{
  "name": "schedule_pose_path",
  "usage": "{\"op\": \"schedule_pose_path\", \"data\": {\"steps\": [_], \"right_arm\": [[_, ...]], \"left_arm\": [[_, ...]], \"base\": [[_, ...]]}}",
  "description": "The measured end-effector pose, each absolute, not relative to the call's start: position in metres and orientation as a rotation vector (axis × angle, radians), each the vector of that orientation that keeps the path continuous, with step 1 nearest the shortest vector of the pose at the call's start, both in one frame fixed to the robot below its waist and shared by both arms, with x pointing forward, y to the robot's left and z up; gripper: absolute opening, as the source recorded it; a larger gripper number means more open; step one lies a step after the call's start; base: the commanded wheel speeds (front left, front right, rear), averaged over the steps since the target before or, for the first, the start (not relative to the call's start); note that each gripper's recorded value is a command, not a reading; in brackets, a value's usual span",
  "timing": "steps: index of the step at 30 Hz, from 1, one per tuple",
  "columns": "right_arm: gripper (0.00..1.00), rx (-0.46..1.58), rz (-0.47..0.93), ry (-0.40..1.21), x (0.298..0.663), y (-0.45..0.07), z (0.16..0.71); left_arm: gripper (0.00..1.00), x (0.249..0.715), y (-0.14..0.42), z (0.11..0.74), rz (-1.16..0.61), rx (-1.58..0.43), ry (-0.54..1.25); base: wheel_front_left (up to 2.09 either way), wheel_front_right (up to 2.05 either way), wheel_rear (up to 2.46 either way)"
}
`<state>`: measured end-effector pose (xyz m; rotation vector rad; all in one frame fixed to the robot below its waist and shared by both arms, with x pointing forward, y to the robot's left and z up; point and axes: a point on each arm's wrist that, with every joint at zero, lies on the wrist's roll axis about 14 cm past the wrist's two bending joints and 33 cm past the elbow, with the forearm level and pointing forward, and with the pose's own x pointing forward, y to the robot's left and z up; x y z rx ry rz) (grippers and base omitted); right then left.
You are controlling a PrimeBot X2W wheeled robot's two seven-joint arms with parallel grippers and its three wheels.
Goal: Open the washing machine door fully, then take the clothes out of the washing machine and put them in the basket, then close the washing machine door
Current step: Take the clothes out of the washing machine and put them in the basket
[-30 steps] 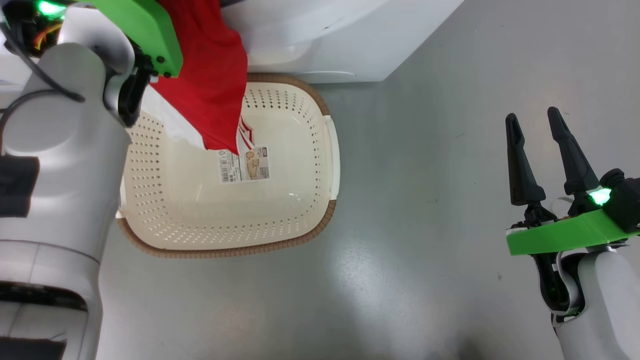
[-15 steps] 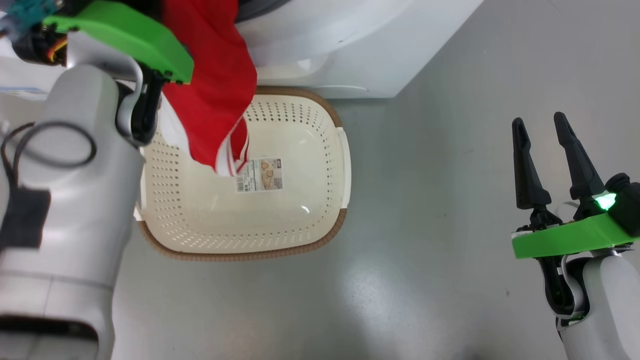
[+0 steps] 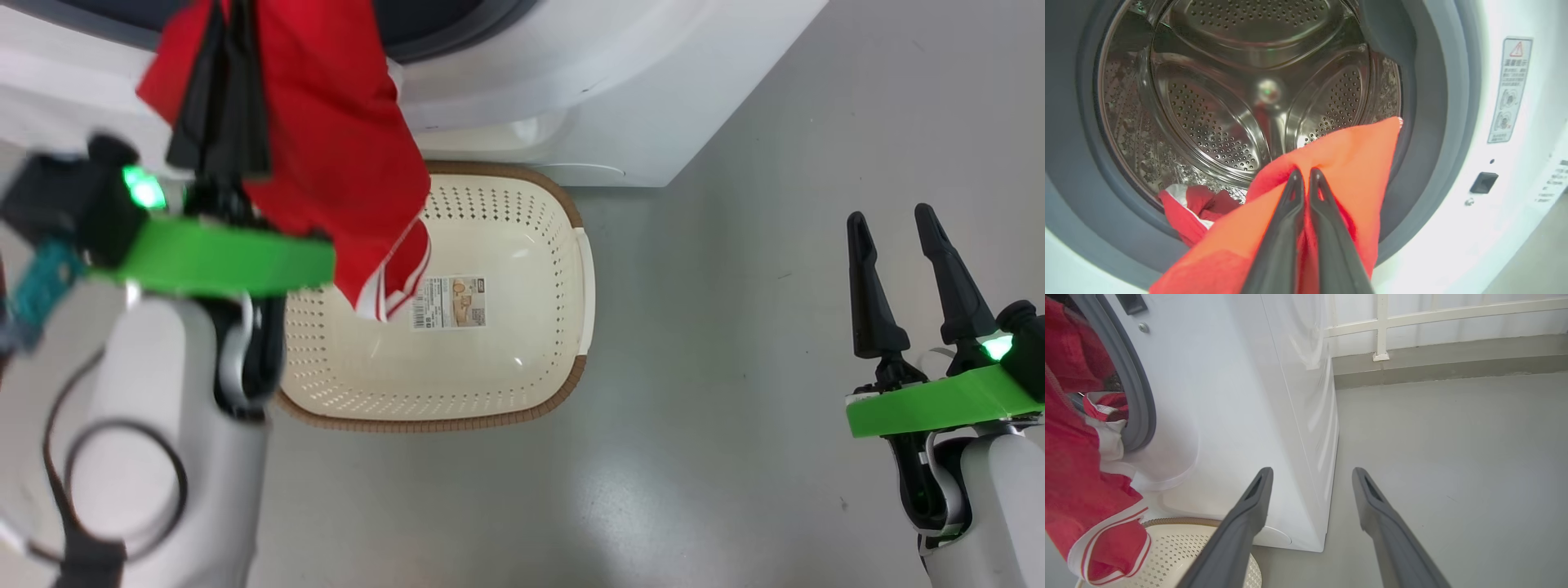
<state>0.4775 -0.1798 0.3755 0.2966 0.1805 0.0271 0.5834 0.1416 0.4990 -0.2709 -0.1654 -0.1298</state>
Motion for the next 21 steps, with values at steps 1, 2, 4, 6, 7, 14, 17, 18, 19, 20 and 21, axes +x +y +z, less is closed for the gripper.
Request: {"op": "schedule_pose_path", "data": {"steps": [1, 2, 4, 6, 7, 14, 17, 18, 19, 20, 21], "right_arm": [[1.0, 0.297, 0.028, 0.179, 0.478, -0.179, 0.376], [1.0, 0.297, 0.029, 0.178, 0.478, -0.179, 0.376], [1.0, 0.297, 0.029, 0.179, 0.478, -0.179, 0.376], [1.0, 0.297, 0.029, 0.182, 0.477, -0.179, 0.375], [1.0, 0.297, 0.029, 0.183, 0.477, -0.179, 0.374], [1.0, 0.295, 0.023, 0.2, 0.476, -0.181, 0.367], [1.0, 0.295, 0.02, 0.209, 0.476, -0.181, 0.363], [1.0, 0.294, 0.02, 0.213, 0.476, -0.181, 0.361], [1.0, 0.295, 0.021, 0.216, 0.476, -0.181, 0.36], [1.0, 0.295, 0.021, 0.22, 0.475, -0.181, 0.358], [1.0, 0.295, 0.021, 0.225, 0.475, -0.18, 0.356]], "left_arm": [[0.0, 0.578, 0.142, 0.497, -0.127, -0.271, -0.164], [0.0, 0.572, 0.143, 0.494, -0.123, -0.275, -0.158], [0.0, 0.562, 0.143, 0.484, -0.119, -0.279, -0.134], [0.0, 0.553, 0.142, 0.473, -0.122, -0.285, -0.107], [0.0, 0.549, 0.14, 0.467, -0.125, -0.286, -0.09], [0.0, 0.531, 0.128, 0.426, -0.135, -0.332, 0.031], [0.0, 0.525, 0.126, 0.398, -0.12, -0.369, 0.116], [0.0, 0.522, 0.126, 0.387, -0.117, -0.368, 0.148], [0.0, 0.52, 0.126, 0.378, -0.112, -0.368, 0.176], [0.0, 0.518, 0.125, 0.367, -0.107, -0.371, 0.208], [0.0, 0.515, 0.124, 0.357, -0.105, -0.368, 0.239]], "base": [[0.0, 0.0, 0.0], [0.0, 0.0, 0.0], [0.0, 0.0, 0.0], [0.0, 0.0, 0.0], [0.0, 0.0, 0.0], [0.0, 0.0, 0.0], [0.0, 0.0, 0.0], [0.0, 0.0, 0.0], [0.0, 0.0, 0.0], [0.0, 0.0, 0.0], [0.0, 0.0, 0.0]]}}
